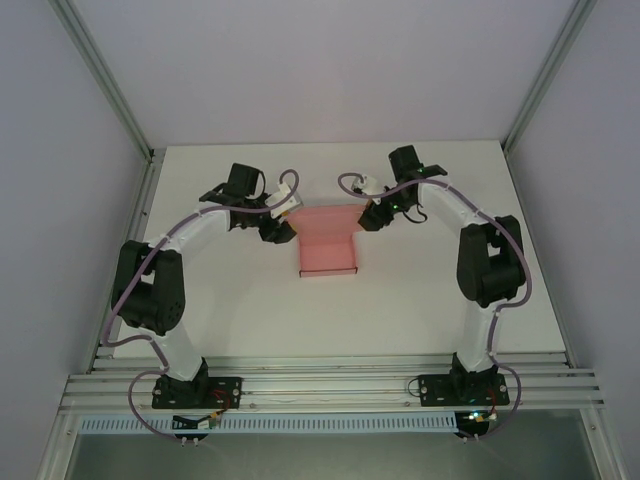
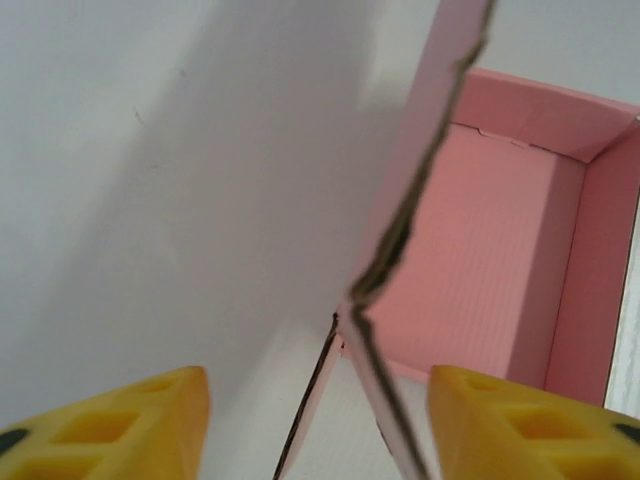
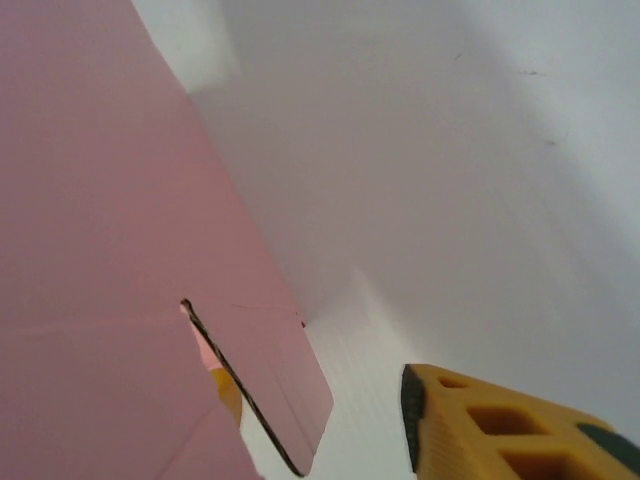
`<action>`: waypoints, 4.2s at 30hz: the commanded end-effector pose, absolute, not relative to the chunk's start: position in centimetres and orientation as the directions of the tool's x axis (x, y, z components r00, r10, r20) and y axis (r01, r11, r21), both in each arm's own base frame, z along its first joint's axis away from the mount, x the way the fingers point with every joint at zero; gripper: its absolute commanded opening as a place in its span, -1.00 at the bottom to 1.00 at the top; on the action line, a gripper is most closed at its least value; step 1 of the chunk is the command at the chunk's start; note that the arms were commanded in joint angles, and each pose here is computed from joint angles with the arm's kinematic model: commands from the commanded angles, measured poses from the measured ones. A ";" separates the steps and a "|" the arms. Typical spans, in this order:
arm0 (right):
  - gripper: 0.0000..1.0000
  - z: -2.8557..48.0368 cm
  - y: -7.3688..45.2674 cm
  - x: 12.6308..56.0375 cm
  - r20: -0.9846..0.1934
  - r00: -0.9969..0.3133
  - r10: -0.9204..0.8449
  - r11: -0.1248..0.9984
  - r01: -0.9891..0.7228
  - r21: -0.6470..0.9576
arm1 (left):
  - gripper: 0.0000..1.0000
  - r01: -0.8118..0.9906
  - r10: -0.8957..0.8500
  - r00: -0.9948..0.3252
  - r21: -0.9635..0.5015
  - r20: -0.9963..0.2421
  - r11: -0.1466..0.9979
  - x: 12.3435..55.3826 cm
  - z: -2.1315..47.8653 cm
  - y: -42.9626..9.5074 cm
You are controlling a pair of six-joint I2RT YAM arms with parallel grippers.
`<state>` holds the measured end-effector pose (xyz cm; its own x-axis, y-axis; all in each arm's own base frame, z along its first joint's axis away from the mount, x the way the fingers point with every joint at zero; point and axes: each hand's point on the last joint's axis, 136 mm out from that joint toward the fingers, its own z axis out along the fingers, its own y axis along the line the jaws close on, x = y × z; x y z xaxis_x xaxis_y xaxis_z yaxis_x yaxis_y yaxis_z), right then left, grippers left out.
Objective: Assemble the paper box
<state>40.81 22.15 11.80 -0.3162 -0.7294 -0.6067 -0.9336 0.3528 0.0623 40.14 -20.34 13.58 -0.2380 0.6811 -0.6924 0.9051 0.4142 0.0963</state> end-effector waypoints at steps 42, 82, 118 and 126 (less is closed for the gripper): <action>-1.00 12.7 23.3 37.4 -0.661 -0.215 -0.719 0.185 -0.976 0.115 | -0.59 0.936 0.667 -0.232 0.025 -0.708 0.351 40.2 14.1 -20.5; -1.00 17.1 26.7 44.6 -0.777 -0.588 0.225 0.960 -0.005 0.282 | -1.00 0.267 0.110 -0.614 -0.075 -0.782 0.961 46.4 16.5 -25.6; -1.00 6.9 23.8 36.8 -0.818 -0.574 0.025 0.999 -0.009 0.036 | -0.82 0.357 0.171 -0.685 -0.122 -0.709 0.926 37.1 8.4 -25.2; -1.00 7.6 25.9 36.8 -0.831 -0.556 0.007 0.998 -0.049 0.041 | -0.90 0.335 0.074 -0.702 -0.237 -0.708 0.912 38.7 10.1 -27.8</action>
<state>38.34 23.94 9.84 -0.4810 0.0720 -0.8737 0.0383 0.9974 0.0611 39.95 -24.60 10.60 -0.6475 0.0803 -0.7578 0.2668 0.9554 -0.1267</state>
